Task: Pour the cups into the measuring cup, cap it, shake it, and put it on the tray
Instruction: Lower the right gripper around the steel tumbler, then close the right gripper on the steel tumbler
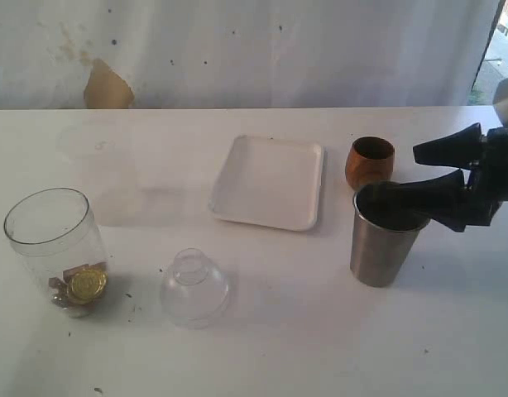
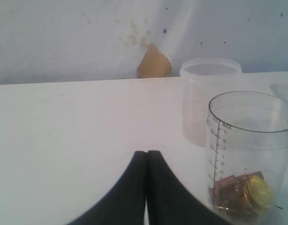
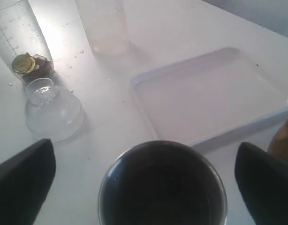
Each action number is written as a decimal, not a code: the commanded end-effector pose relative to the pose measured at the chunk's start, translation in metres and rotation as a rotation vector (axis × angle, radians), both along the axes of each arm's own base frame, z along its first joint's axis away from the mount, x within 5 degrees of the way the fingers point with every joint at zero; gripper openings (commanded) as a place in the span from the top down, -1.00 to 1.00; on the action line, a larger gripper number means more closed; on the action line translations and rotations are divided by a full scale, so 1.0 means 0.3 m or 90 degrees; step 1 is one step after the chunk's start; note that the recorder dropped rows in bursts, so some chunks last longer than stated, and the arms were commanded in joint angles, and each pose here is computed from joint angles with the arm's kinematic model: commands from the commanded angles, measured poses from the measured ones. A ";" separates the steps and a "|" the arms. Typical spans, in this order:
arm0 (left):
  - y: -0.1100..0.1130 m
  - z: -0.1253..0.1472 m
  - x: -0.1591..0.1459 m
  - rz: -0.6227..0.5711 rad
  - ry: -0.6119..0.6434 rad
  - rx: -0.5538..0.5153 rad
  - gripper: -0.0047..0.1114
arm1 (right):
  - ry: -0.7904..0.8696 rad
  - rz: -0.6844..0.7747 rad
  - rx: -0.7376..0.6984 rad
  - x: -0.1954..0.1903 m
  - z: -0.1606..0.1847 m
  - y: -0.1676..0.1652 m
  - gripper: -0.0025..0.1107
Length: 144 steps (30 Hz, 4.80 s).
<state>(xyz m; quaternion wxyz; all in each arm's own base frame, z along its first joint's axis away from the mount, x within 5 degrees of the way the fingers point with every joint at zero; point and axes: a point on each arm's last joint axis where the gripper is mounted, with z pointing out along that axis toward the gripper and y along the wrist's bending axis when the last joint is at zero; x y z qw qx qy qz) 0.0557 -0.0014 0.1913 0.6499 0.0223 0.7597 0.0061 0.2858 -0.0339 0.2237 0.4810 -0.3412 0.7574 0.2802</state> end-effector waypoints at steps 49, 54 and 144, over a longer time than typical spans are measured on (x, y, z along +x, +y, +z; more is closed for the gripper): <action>0.000 0.003 -0.001 0.000 -0.006 -0.005 0.92 | 0.010 -0.060 -0.142 -0.062 -0.137 -0.024 -0.90; 0.000 0.003 -0.001 0.000 -0.006 -0.005 0.92 | 0.017 -0.055 -0.147 -0.065 -0.158 -0.024 -0.90; 0.000 0.003 -0.001 0.000 -0.006 -0.005 0.92 | -0.098 -0.019 0.031 0.077 -0.436 0.055 -0.90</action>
